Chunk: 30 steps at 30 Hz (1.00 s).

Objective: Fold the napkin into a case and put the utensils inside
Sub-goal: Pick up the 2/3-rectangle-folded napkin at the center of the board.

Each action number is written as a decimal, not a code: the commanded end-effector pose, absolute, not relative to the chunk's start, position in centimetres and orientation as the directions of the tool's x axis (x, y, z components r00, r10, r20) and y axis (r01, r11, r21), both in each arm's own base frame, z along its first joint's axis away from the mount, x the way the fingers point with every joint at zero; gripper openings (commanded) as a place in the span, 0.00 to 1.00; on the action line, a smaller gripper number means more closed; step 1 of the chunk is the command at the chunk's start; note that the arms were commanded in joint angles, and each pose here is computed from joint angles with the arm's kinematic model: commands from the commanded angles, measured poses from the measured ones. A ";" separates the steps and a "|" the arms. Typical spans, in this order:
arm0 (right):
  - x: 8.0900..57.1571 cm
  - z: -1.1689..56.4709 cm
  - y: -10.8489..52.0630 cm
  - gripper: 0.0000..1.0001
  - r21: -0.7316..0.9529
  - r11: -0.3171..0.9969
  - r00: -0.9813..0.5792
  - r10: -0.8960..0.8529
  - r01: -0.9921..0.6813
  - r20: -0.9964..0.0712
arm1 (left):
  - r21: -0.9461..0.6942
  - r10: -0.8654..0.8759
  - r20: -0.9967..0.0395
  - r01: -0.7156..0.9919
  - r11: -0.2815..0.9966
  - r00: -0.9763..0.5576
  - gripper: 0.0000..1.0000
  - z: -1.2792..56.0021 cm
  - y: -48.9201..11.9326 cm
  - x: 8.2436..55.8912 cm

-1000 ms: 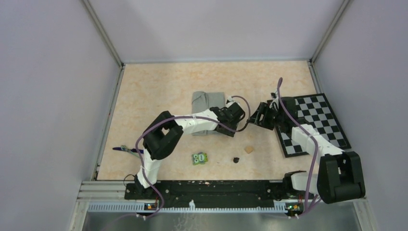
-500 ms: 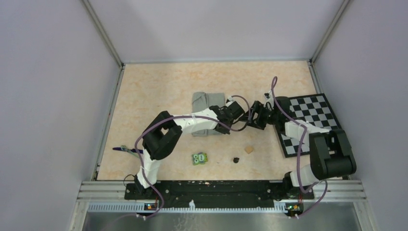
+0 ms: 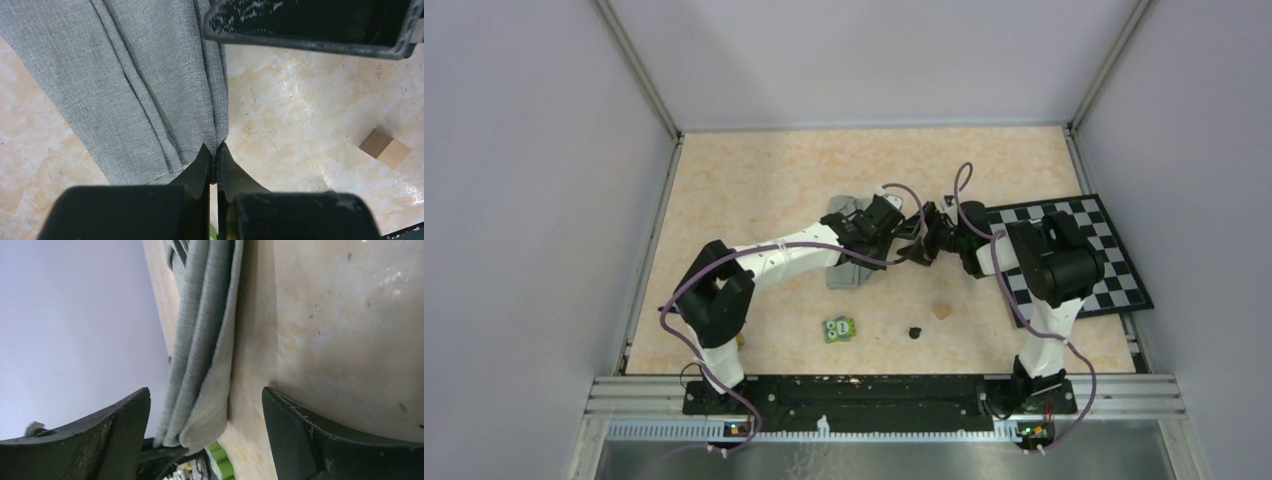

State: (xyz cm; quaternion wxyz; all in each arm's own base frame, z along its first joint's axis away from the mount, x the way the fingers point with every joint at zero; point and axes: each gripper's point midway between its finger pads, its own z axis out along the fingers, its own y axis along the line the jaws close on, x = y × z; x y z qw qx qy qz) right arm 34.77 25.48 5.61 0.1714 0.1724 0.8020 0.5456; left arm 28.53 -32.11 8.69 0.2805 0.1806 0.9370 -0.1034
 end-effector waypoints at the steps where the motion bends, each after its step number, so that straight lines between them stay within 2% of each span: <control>1: 38.1 8.3 26.0 0.81 0.955 0.290 -0.817 0.565 0.065 -0.117 | -0.138 0.269 -0.585 0.420 0.897 -0.765 0.00 9.6 -32.8 28.6; 6: 40.1 6.1 26.4 0.76 0.915 0.377 -0.806 0.581 0.143 -0.113 | -0.165 0.262 -0.601 0.439 0.883 -0.755 0.00 10.5 -33.5 28.6; 12: 42.0 4.8 26.4 0.57 0.902 0.402 -0.785 0.605 0.157 -0.133 | -0.194 0.258 -0.601 0.451 0.871 -0.756 0.00 10.7 -34.1 28.4; 18: 42.3 4.3 26.4 0.54 0.891 0.430 -0.785 0.598 0.145 -0.161 | -0.192 0.259 -0.607 0.455 0.870 -0.751 0.00 10.9 -34.1 28.6; 21: 42.6 4.3 26.4 0.41 0.892 0.435 -0.782 0.597 0.126 -0.181 | -0.204 0.260 -0.602 0.460 0.864 -0.755 0.00 10.7 -34.3 28.4; 23: 42.7 4.4 26.4 0.24 0.890 0.443 -0.780 0.592 0.105 -0.203 | -0.221 0.258 -0.596 0.465 0.857 -0.761 0.00 10.6 -34.6 28.2; 24: 42.9 4.5 26.4 0.13 0.889 0.449 -0.776 0.592 0.093 -0.219 | -0.240 0.257 -0.590 0.470 0.850 -0.766 0.06 10.7 -34.9 28.0; 25: 43.1 4.7 26.3 0.00 0.886 0.457 -0.772 0.590 0.079 -0.236 | -0.264 0.249 -0.585 0.471 0.842 -0.772 0.18 10.9 -35.1 28.0; 26: 43.2 4.9 26.4 0.00 0.884 0.465 -0.772 0.582 0.058 -0.255 | -0.316 0.248 -0.573 0.489 0.813 -0.781 0.34 11.4 -35.6 27.5; 27: 43.4 5.1 26.4 0.00 0.880 0.472 -0.771 0.575 0.041 -0.273 | -0.363 0.229 -0.569 0.491 0.792 -0.790 0.45 12.1 -35.7 27.5; 30: 43.9 5.7 26.4 0.00 0.864 0.503 -0.770 0.546 -0.015 -0.331 | -0.534 0.098 -0.565 0.453 0.714 -0.819 0.63 15.3 -34.5 28.5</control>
